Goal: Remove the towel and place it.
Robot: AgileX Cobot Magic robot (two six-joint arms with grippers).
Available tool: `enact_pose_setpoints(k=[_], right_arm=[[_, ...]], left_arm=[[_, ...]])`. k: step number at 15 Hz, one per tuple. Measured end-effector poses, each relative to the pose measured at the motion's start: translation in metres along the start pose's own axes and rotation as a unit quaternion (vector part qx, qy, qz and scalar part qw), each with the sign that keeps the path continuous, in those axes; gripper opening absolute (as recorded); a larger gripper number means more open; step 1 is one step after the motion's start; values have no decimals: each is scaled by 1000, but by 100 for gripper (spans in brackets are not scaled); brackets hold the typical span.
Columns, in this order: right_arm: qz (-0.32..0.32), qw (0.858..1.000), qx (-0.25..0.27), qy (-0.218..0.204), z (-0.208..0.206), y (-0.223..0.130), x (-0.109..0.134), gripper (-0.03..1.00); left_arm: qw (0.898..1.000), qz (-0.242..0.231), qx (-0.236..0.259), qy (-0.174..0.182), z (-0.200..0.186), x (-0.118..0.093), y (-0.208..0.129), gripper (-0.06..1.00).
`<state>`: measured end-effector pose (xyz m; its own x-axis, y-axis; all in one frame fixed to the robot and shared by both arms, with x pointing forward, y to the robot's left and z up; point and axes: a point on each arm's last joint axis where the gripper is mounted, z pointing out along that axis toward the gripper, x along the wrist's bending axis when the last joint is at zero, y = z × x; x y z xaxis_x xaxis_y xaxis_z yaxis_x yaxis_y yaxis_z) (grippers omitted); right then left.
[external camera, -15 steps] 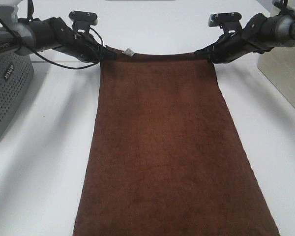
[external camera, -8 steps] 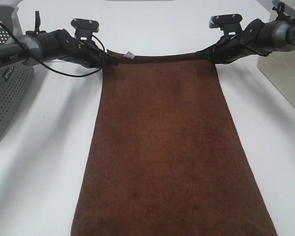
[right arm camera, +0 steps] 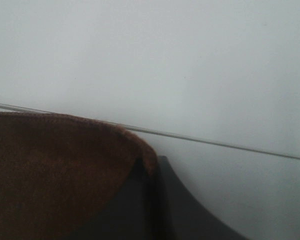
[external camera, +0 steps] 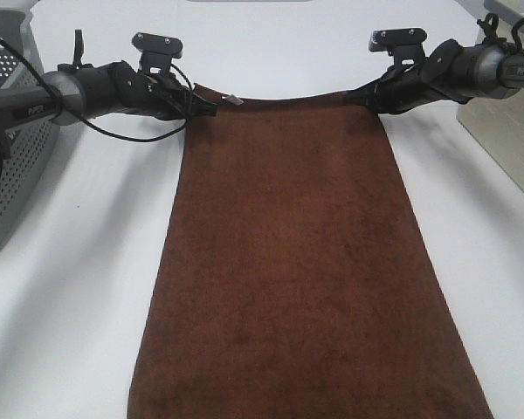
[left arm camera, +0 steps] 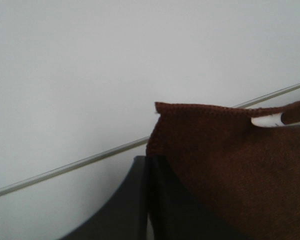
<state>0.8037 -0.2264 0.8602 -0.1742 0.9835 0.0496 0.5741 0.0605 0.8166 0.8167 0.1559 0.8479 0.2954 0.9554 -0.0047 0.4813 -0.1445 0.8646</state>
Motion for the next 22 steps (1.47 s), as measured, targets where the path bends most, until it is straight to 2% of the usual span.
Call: enact_pose_setpoints(k=[5,7,8,10,12,15,18,19,20,22], right_arm=[[3,1000,9,5,3,-4,1,3],[4,1000,8,5,3,-4,1,23],[5,1000,8,5,3,-4,1,35],[5,1000,8,5,3,-4,1,61],[5,1000,18,11,3,-6,2,72],[2,998,44,33,-5,0,6,75],[-8,996,50,71,-47,45,17,75],[-9,995,55,88,-68,64,22,75],[-25,989,84,121,-119,96,31,75],[-45,987,98,116,-177,128,34,75]], left_arm=[[1000,0,-5,4,2,1,-3,0],[1000,0,-6,4,2,1,-3,2],[1000,0,-7,4,2,1,-3,9],[1000,0,-7,5,2,1,-3,32],[1000,-5,-10,6,2,1,-2,59],[1000,-10,-5,2,1,0,0,71],[999,13,23,-22,-28,-4,40,73],[998,17,42,-37,-45,-7,58,73],[994,21,87,-67,-85,-13,93,73],[989,21,131,-67,-125,-14,120,73]])
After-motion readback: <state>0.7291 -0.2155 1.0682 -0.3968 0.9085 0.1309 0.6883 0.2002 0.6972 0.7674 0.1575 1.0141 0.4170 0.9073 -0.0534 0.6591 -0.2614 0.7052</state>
